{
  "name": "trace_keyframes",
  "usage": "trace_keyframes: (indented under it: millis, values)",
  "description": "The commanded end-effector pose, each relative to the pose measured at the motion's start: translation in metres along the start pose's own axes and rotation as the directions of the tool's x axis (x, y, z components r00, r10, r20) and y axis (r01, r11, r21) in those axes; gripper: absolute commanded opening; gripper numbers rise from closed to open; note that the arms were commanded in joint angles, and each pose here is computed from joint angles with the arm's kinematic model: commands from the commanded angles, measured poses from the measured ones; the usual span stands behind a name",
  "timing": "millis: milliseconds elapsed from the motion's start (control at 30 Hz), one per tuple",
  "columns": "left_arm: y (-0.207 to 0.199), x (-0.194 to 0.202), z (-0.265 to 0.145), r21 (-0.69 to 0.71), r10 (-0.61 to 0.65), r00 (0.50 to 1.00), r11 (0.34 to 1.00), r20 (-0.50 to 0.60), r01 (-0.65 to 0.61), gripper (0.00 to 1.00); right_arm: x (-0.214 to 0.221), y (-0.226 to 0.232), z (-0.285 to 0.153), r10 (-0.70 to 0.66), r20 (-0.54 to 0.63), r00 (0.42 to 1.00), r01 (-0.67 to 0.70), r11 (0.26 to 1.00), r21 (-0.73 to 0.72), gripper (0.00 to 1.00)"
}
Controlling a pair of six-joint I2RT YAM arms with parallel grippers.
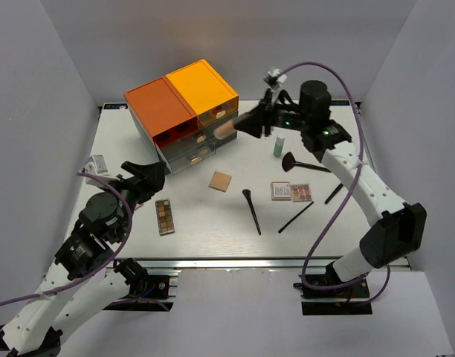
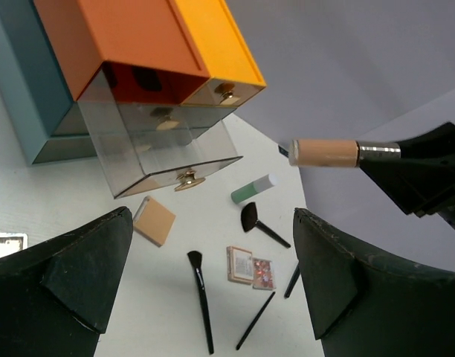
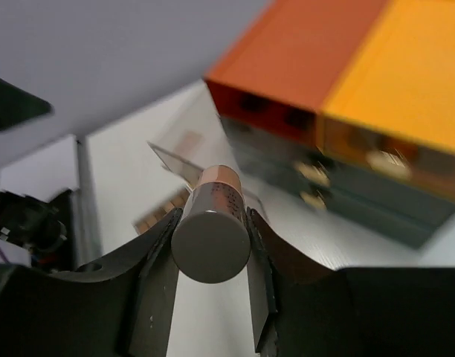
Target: Organize the makeup
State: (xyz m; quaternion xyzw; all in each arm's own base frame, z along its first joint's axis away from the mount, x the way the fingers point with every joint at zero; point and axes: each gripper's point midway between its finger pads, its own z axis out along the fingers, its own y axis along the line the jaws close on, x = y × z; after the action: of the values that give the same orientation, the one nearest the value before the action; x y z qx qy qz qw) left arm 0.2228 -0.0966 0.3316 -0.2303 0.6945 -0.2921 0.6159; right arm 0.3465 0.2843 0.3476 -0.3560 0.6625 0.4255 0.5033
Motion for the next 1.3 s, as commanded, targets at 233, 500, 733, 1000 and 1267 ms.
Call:
trace_keyframes:
  millis: [233,500,733,1000,1267]
  values:
    - [-0.029,-0.023,-0.008,0.074,-0.004,1.000,0.997,0.006,0.003,0.98,-0.053,0.058,0.113,0.097,0.111,0.989,-0.071,0.975,-0.212,0.00]
    - [-0.064,-0.018,0.002,0.160,0.074,0.995,0.985,-0.063,-0.063,0.98,-0.010,0.076,0.154,0.108,0.008,0.994,-0.102,0.956,-0.276,0.25]
    - [-0.094,-0.002,0.024,0.235,0.158,0.981,0.964,-0.114,-0.128,0.98,-0.016,0.074,0.153,0.047,0.028,0.999,-0.038,0.964,-0.264,0.70]
    - [-0.112,0.015,0.044,0.280,0.179,0.973,0.951,-0.148,-0.132,0.84,-0.092,0.012,0.103,-0.078,0.178,0.981,0.082,0.997,-0.014,0.53]
    - [-0.100,0.035,0.046,0.256,0.110,0.975,0.965,-0.193,-0.058,0.44,0.062,-0.169,0.011,0.091,-0.230,0.969,0.059,0.818,0.573,0.64]
